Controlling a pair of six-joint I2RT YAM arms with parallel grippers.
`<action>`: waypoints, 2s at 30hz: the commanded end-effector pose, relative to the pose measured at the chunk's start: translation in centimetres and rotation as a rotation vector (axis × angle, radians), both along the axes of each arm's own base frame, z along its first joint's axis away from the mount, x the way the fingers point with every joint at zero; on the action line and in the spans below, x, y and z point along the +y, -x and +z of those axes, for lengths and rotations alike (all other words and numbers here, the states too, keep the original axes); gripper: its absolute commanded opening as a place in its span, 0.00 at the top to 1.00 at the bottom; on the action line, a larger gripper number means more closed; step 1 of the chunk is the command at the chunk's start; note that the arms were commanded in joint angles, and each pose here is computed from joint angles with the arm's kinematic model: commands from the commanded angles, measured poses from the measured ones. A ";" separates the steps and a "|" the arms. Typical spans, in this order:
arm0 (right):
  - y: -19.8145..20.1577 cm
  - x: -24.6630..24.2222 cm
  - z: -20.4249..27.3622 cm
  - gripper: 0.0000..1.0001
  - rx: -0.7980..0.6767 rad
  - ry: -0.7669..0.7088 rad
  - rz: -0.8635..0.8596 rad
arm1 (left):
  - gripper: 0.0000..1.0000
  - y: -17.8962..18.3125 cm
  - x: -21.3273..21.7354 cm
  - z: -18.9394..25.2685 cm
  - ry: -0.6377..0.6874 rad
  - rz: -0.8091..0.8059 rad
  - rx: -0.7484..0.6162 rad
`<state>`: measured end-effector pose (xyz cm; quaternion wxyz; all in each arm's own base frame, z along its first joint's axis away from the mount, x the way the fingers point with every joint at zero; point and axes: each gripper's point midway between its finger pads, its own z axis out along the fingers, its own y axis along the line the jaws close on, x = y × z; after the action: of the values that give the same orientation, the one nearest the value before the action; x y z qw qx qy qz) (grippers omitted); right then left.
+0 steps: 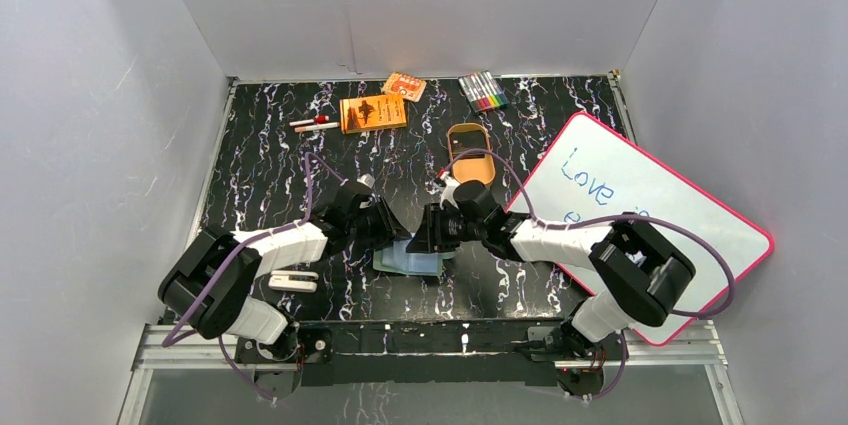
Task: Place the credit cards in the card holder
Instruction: Open the card holder at the center of the board.
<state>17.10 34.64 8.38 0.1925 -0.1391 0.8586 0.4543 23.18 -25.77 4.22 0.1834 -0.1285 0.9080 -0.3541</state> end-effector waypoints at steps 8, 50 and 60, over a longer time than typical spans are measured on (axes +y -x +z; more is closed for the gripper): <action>-0.5 2.5 1.9 0.54 0.009 -0.031 0.042 | 0.75 -0.2 0.1 0.6 -0.001 -0.006 -0.026; -0.3 3.2 0.0 1.00 0.090 0.064 0.038 | 0.48 -0.6 1.1 2.2 -0.050 0.011 -0.063; -0.5 0.0 -2.0 1.00 0.065 0.212 -0.046 | 0.28 -0.8 6.5 5.8 -0.274 0.113 -0.172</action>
<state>16.98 35.64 5.80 0.1297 -0.1241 0.9058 0.3839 23.76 -22.27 8.07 0.2520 -0.1236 0.9170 -0.2835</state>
